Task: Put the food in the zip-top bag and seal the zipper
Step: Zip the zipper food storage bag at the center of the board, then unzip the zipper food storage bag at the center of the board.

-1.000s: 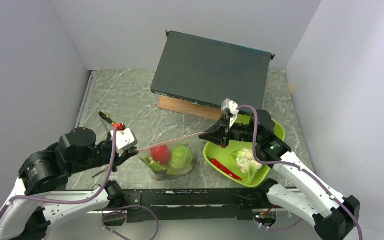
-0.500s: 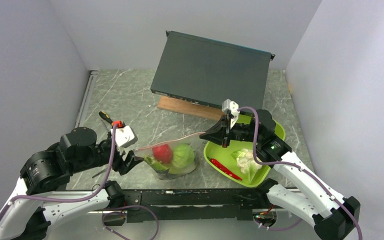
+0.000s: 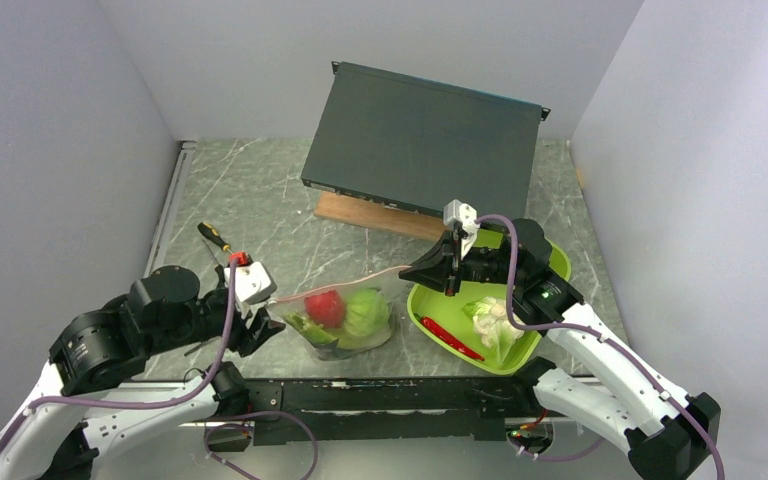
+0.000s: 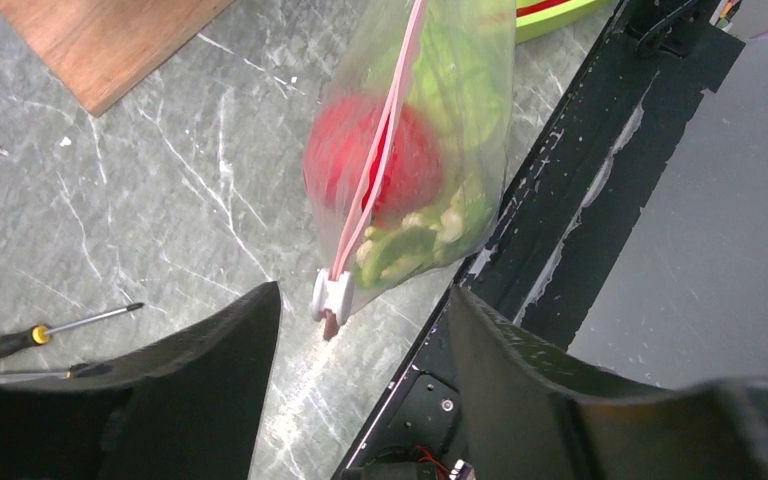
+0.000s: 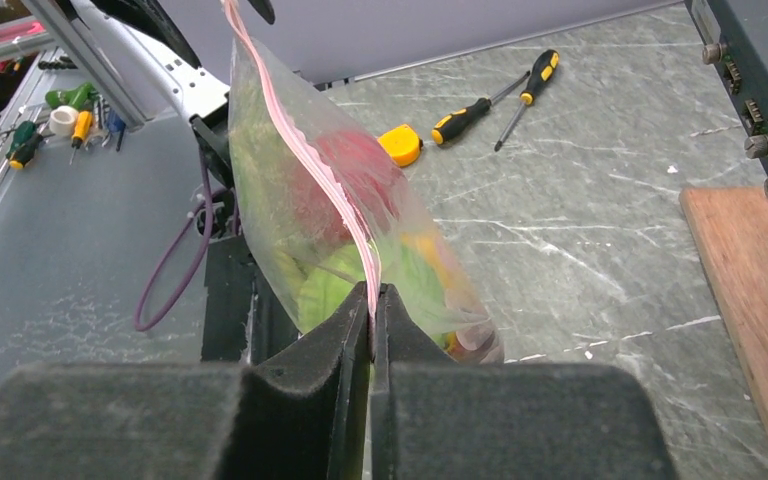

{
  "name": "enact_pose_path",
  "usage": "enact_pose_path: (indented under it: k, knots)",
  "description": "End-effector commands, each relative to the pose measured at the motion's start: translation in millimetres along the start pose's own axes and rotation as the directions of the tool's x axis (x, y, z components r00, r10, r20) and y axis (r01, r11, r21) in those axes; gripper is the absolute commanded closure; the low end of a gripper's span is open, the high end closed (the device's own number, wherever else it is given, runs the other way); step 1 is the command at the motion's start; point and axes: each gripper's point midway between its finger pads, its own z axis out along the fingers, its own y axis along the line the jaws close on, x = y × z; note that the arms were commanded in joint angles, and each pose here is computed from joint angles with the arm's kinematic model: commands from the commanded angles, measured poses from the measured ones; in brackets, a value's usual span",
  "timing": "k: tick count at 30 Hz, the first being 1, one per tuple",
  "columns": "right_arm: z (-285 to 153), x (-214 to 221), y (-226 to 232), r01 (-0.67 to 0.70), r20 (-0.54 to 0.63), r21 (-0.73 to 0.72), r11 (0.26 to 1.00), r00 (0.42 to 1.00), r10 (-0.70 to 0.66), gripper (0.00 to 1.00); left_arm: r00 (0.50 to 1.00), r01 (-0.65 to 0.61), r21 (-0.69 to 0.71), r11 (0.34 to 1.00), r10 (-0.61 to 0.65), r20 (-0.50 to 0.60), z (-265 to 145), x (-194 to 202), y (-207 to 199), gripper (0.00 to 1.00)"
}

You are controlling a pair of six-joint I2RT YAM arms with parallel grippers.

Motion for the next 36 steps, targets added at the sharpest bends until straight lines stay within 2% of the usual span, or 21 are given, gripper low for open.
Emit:
enact_pose_path:
  k: [1,7,11,17,22,24,28,30,31,36]
  knots:
    - [-2,-25,8,0.088,0.05,-0.03,0.996,0.995,-0.086,0.92,0.994,0.018,-0.047,0.999,-0.013,0.112,-7,-19,8,0.38]
    - [-1,-25,7,0.082,0.043,-0.036,0.996,0.996,-0.081,0.88,0.987,0.032,-0.055,0.998,-0.023,0.158,-14,-23,8,0.28]
    - [0,-26,6,0.079,0.042,-0.034,0.996,0.996,-0.078,0.87,0.979,0.071,-0.048,0.996,-0.061,0.192,-17,-24,7,0.3]
    - [0,-26,5,0.074,0.042,-0.031,0.997,0.996,-0.073,0.89,0.981,0.09,-0.045,0.995,-0.08,0.179,-14,-18,6,0.35]
    - [2,-26,6,0.068,0.048,-0.041,0.997,0.997,-0.066,0.91,0.975,0.104,-0.042,0.994,-0.094,0.199,-6,-25,6,0.34]
    - [3,-27,6,0.066,0.05,-0.047,0.997,0.997,-0.064,0.92,0.978,0.101,-0.043,0.994,-0.092,0.186,-1,-25,6,0.37]
    - [4,-27,7,0.065,0.045,-0.055,0.996,0.997,-0.063,0.93,0.984,0.095,-0.044,0.994,-0.087,0.154,4,-22,6,0.53]
    - [3,-27,5,0.064,0.033,-0.045,0.997,0.997,-0.062,0.91,0.983,0.094,-0.045,0.995,-0.085,0.165,3,-24,7,0.58]
    - [4,-26,4,0.063,0.027,-0.039,0.997,0.998,-0.062,0.88,0.981,0.092,-0.045,0.995,-0.083,0.174,1,-26,7,0.61]
    - [10,-32,5,0.078,-0.008,-0.024,0.997,0.997,-0.078,0.58,0.981,0.069,-0.036,0.997,-0.061,0.183,3,-32,6,0.81]
